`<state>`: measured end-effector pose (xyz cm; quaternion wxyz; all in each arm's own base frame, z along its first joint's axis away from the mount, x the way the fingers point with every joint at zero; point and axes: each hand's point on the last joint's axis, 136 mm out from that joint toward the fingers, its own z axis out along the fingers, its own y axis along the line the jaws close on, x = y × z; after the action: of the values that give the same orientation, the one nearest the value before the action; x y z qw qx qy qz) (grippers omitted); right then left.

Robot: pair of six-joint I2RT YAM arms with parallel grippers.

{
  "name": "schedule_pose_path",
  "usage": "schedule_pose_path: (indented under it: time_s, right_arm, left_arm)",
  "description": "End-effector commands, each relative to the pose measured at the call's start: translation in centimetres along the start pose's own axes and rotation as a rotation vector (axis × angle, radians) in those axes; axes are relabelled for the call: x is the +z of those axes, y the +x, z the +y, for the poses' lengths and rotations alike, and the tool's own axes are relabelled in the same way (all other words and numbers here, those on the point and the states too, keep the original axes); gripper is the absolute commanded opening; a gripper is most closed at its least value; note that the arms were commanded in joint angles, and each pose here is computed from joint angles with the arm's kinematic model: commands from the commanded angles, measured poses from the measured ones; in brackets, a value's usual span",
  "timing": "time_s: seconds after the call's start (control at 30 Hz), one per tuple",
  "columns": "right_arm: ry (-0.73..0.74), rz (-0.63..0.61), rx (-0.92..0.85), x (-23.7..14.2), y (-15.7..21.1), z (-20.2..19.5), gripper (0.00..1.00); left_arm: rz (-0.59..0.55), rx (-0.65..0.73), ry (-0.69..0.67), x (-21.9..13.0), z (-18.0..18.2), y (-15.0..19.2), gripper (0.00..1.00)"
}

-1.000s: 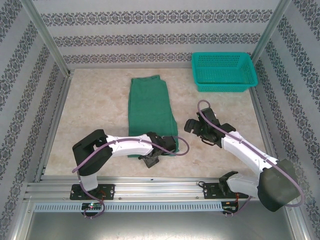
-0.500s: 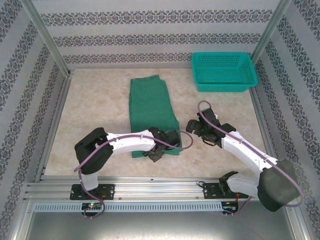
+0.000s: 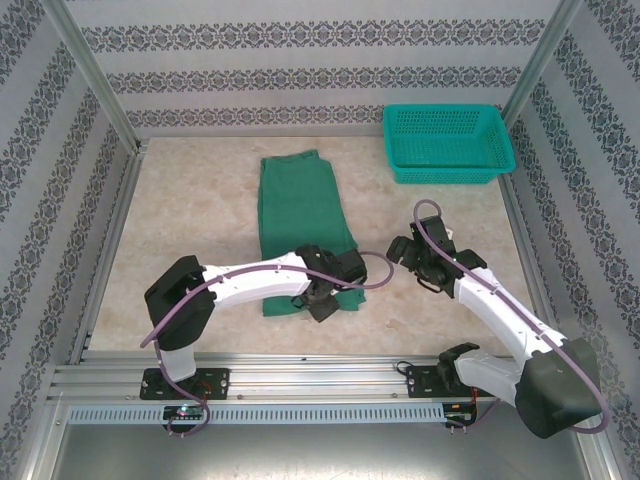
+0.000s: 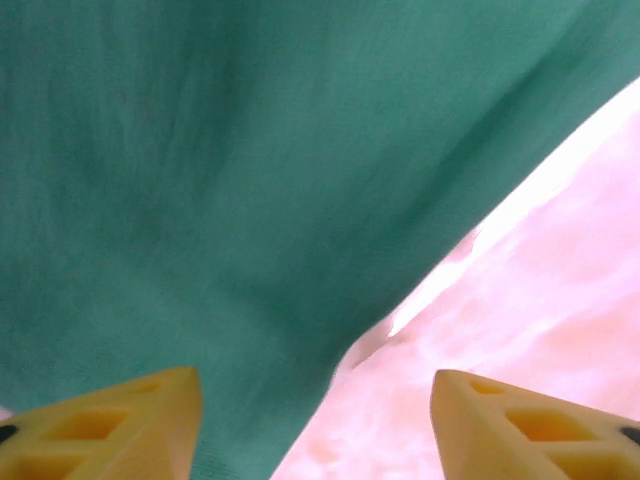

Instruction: Roll up the long pants

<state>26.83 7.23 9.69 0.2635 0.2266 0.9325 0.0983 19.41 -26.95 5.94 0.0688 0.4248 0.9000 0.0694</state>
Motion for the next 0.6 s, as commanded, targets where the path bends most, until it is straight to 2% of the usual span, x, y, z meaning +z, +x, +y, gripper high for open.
schedule_pose_path:
  time_s: [0.0,0.13,0.3,0.4,0.5,0.53,0.57]
  right_arm:
    - [-0.005,0.026,0.004,0.6,0.6,-0.3,0.93]
    - [-0.022,0.046,0.010,1.1,0.8,0.3,0.93]
    - [-0.034,0.050,0.010,1.1,0.7,0.6,0.93]
    - [-0.025,0.045,0.009,0.8,0.8,0.3,0.93]
    - [-0.020,0.038,0.017,0.6,0.9,0.0,0.93]
    - [-0.017,0.038,0.021,0.6,1.0,-0.2,0.93]
    - [-0.011,0.036,0.024,0.7,1.1,-0.4,0.93]
  left_arm:
    - [0.049,0.020,-0.115,0.4,2.3,2.4,0.66]
    - [0.105,0.014,-0.191,2.3,3.6,3.4,0.66]
    - [0.127,-0.020,-0.182,4.4,4.1,3.1,0.64]
    - [0.153,-0.024,-0.181,5.4,4.4,3.2,0.51]
    - [0.144,-0.027,-0.171,5.1,4.4,2.9,0.18]
    - [0.127,-0.028,-0.144,4.7,4.0,2.7,0.13]
    - [0.115,-0.028,-0.114,4.2,3.6,2.5,0.11]
